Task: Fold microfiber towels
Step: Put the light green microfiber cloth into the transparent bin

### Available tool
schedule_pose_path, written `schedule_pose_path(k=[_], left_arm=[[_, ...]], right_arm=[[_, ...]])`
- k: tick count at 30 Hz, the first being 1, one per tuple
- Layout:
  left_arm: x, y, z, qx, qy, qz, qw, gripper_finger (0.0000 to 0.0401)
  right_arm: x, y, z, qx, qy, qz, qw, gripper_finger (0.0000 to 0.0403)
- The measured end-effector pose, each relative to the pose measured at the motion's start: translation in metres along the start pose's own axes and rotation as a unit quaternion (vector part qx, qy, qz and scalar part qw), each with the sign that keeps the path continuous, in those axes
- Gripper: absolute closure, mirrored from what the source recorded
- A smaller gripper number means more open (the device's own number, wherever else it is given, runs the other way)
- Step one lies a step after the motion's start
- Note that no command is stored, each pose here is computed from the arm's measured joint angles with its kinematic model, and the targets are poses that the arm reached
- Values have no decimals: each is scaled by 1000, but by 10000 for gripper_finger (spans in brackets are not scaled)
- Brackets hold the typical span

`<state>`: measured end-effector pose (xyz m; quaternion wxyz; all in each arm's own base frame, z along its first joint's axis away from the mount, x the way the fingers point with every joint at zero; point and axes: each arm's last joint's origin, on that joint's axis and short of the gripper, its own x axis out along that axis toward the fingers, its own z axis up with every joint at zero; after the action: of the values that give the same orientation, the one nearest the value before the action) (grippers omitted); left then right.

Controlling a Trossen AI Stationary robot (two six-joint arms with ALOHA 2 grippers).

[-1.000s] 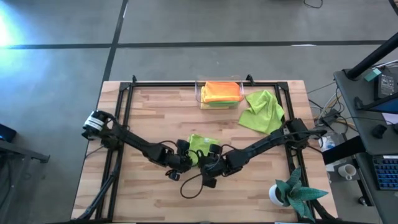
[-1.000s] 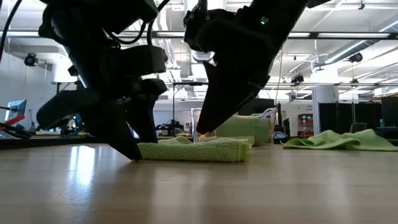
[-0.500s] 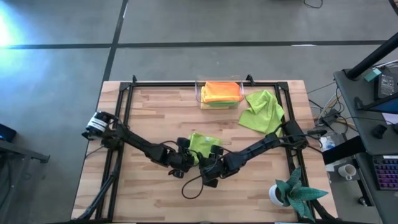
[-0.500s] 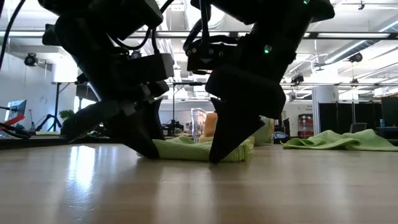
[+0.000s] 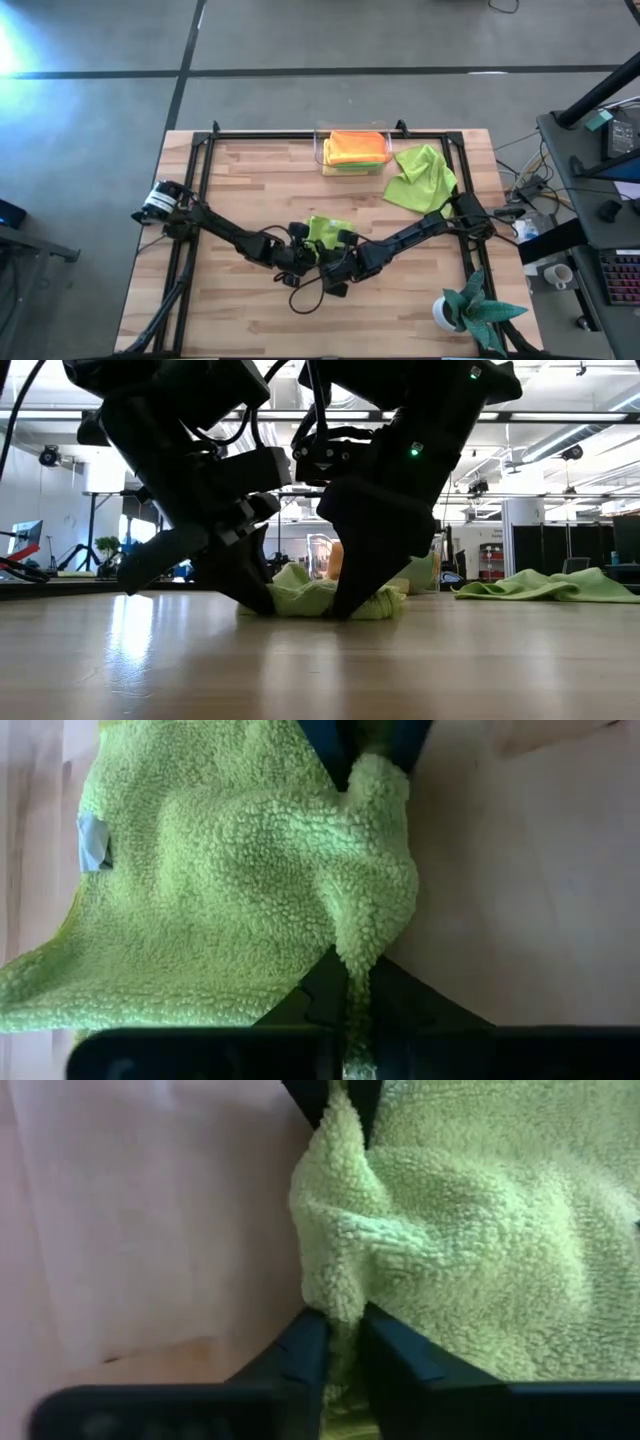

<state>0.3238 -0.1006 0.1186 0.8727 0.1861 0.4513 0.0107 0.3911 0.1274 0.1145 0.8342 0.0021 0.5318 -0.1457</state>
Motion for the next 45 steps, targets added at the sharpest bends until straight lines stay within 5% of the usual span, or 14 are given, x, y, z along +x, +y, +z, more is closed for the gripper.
schedule_pose_path(k=[4,11,22,34,45], left_arm=[[-4,1,2,-3,-4,-5,1000,398],[-25,12,16,-11,-3,-65,998,399],[-64,36,45,10,-3,-56,998,399],[-108,81,79,-3,-38,6,999,399],[-136,125,94,2,-77,47,996,399]], right_arm=[[-6,-1,1,1,1,9,1000,386],[-36,-7,11,20,4,27,999,390],[-88,-23,22,67,-27,66,995,392],[-143,-64,32,95,-69,74,990,392],[-157,-103,41,77,-94,33,992,392]])
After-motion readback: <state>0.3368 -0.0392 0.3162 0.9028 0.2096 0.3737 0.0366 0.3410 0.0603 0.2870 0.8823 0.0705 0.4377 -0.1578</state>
